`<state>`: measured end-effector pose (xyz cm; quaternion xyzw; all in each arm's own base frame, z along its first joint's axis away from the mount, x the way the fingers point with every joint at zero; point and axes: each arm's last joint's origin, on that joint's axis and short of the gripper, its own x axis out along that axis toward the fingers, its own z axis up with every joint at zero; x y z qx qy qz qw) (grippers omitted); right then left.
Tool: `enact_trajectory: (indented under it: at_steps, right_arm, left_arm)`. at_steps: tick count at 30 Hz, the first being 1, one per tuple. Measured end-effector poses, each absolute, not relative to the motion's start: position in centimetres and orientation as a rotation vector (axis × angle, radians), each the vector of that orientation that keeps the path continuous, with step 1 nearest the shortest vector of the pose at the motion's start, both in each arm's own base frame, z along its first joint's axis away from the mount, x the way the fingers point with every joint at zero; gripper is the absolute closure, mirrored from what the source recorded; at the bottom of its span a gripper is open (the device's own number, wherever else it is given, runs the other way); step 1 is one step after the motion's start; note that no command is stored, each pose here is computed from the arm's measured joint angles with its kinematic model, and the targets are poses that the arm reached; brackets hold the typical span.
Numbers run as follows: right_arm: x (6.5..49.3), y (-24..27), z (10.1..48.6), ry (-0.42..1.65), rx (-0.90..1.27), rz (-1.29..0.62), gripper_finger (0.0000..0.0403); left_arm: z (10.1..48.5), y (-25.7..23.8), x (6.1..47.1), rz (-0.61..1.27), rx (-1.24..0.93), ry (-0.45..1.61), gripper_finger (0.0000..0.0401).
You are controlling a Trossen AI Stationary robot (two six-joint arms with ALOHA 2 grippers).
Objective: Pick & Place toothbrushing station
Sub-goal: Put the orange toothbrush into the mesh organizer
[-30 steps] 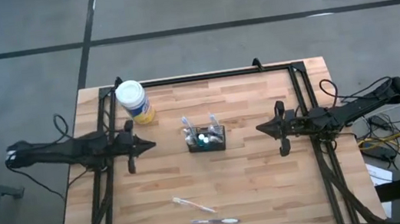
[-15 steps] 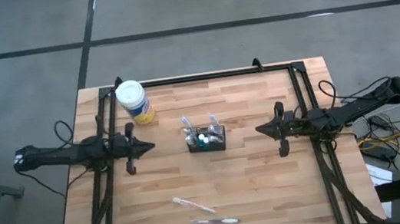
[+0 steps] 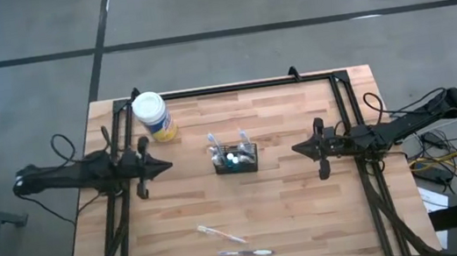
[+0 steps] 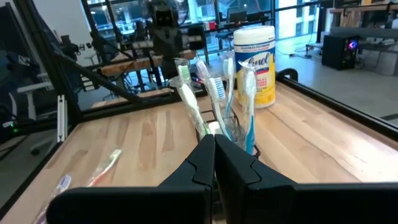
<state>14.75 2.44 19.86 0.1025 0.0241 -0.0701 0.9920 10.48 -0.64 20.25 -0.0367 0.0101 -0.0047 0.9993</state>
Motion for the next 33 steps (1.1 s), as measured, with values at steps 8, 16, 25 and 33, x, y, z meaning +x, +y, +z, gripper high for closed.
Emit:
enact_trajectory:
  at_steps: [8, 16, 25, 33]
  right_arm:
    - [14.7, 2.4, 19.8, 0.050, 0.206, -0.141, 0.0394]
    - [14.7, 2.4, 19.8, 0.051, 0.208, -0.140, 0.0394]
    - [14.7, 2.5, 19.8, 0.051, 0.208, -0.136, 0.0394]
    - [14.7, 2.5, 19.8, 0.051, 0.212, -0.133, 0.0394]
  left_arm:
    - [24.4, -2.8, 12.8, -0.200, -0.048, 0.253, 0.0389]
    - [24.3, -9.0, 18.1, -0.278, 0.044, 0.606, 0.0301]
    - [20.9, -13.9, 23.5, -0.290, 0.117, 0.885, 0.0164]
    - [18.7, -15.8, 25.8, -0.362, 0.131, 1.025, 0.0114]
